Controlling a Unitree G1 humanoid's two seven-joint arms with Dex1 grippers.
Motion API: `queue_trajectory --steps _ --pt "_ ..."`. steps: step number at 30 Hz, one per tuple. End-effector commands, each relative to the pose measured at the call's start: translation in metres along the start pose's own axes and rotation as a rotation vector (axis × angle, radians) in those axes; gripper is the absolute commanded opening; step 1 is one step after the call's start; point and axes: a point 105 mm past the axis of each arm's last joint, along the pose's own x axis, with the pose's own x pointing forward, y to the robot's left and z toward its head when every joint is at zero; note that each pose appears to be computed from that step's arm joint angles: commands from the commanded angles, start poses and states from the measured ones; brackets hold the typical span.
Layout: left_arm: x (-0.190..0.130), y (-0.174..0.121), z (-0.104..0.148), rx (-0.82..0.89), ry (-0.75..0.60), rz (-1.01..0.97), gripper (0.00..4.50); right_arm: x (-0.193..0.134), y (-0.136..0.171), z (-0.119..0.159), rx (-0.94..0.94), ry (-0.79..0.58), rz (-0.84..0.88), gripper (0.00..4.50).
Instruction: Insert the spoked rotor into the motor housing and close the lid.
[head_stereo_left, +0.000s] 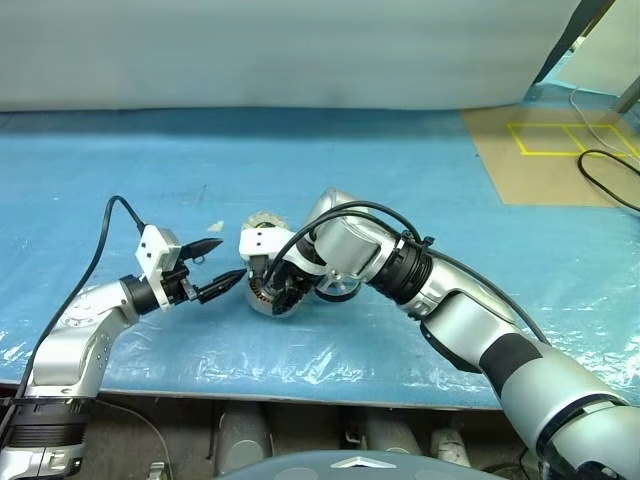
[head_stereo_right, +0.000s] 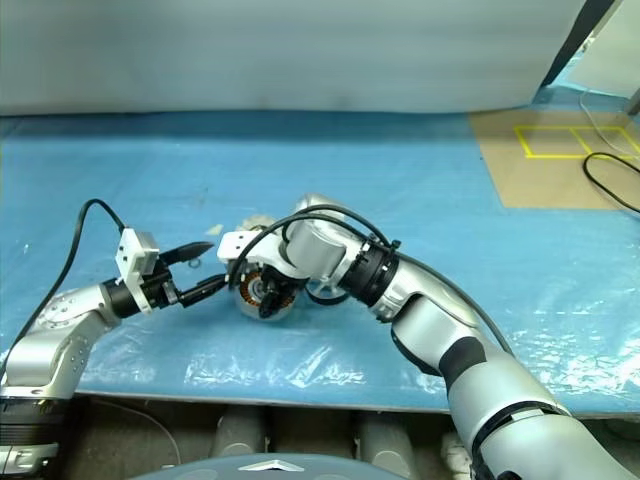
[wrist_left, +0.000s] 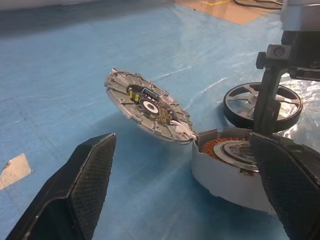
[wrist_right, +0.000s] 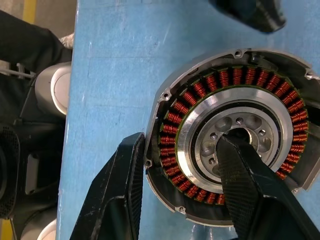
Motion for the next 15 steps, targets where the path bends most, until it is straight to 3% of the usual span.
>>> queue_trajectory --steps 1,12,15 --pt "-0.003 -0.003 0.009 0.030 -0.024 -0.001 4.50 0.017 0.013 -0.008 0.043 0.046 0.075 1.99" --pt "-0.002 -0.003 0.009 0.034 -0.023 0.000 4.50 0.041 0.016 0.001 0.059 0.064 0.061 1.99" --pt "-0.002 -0.003 0.010 0.035 -0.023 -0.001 4.50 0.040 0.012 0.001 0.064 0.067 0.048 2.77"
